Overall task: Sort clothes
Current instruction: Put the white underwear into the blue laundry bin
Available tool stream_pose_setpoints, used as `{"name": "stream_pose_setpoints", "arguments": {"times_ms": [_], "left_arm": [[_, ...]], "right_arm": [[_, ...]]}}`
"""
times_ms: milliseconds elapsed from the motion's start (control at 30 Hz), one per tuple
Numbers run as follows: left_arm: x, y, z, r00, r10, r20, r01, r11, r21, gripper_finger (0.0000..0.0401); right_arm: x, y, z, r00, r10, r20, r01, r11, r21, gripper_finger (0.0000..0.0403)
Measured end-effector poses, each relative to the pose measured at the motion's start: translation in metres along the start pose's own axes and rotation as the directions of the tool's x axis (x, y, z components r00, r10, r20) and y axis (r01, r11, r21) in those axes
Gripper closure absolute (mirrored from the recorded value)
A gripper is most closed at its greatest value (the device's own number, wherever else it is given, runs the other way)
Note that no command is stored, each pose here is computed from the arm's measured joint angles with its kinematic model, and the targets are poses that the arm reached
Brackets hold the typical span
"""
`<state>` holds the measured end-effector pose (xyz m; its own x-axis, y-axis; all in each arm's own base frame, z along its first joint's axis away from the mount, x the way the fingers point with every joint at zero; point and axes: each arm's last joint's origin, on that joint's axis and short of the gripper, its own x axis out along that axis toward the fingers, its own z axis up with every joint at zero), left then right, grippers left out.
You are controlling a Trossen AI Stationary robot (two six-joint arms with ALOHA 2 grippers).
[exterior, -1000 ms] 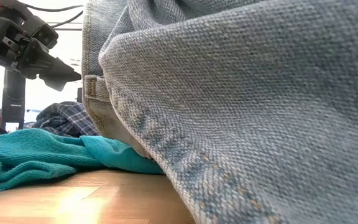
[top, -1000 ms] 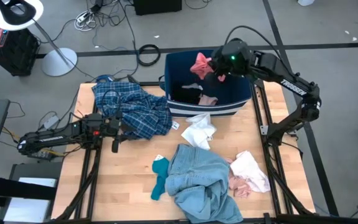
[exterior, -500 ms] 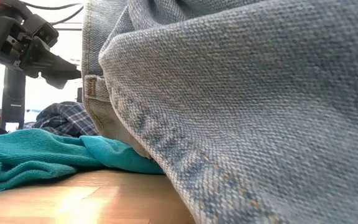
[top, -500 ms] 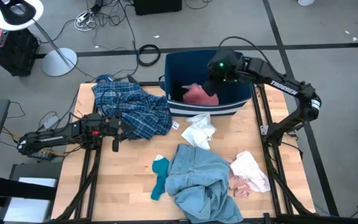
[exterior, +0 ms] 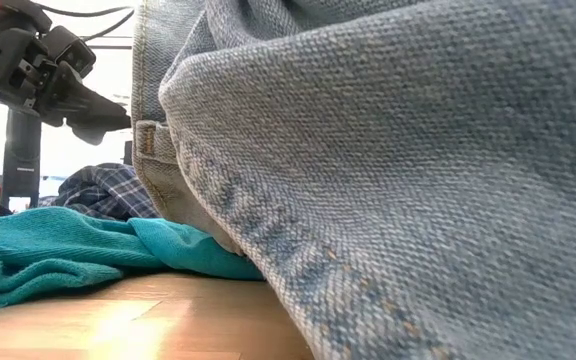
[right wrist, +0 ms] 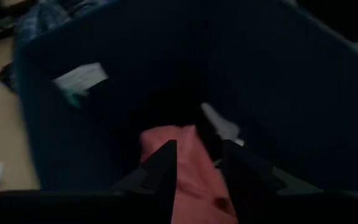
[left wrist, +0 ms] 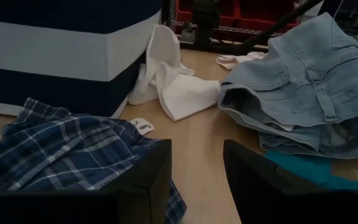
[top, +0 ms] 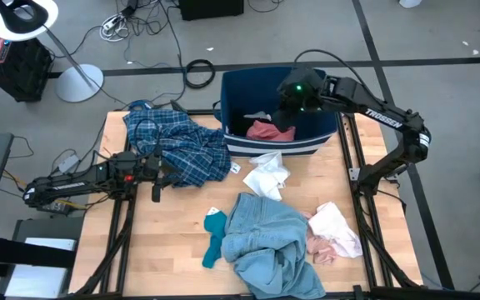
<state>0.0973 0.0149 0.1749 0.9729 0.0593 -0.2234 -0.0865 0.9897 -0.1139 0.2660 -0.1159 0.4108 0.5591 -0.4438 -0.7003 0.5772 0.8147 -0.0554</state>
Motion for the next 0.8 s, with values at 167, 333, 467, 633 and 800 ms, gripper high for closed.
{"name": "stream_pose_setpoints", "arguments": {"times_ms": [167,333,467,633,800], "left_arm": [[0.0,0.0,-0.001,1.0,0.0,-0.006,0.0,1.0,-0.001,0.025],[0.0,0.0,-0.001,1.0,0.001,-0.015,-0.001,1.0,0.001,0.025],[0.0,0.0,-0.001,1.0,0.002,-0.015,-0.001,1.0,0.002,0.025],[0.0,0.0,-0.001,1.0,0.001,-0.014,-0.001,1.0,0.003,0.025],[0.0,0.0,-0.001,1.0,0.001,-0.01,-0.001,1.0,0.004,0.025]], "right_arm": [[-0.013,0.012,-0.009,0.996,0.064,-0.065,-0.063,0.998,0.017,0.0277],[-0.034,0.03,-0.023,0.986,0.121,-0.114,-0.119,0.993,0.029,0.0279],[-0.049,0.046,-0.033,0.976,0.166,-0.138,-0.164,0.986,0.024,0.028],[-0.064,0.061,-0.048,0.962,0.181,-0.206,-0.182,0.983,0.014,0.0281],[-0.073,0.073,-0.063,0.955,0.122,-0.27,-0.126,0.992,0.003,0.0282]]}}
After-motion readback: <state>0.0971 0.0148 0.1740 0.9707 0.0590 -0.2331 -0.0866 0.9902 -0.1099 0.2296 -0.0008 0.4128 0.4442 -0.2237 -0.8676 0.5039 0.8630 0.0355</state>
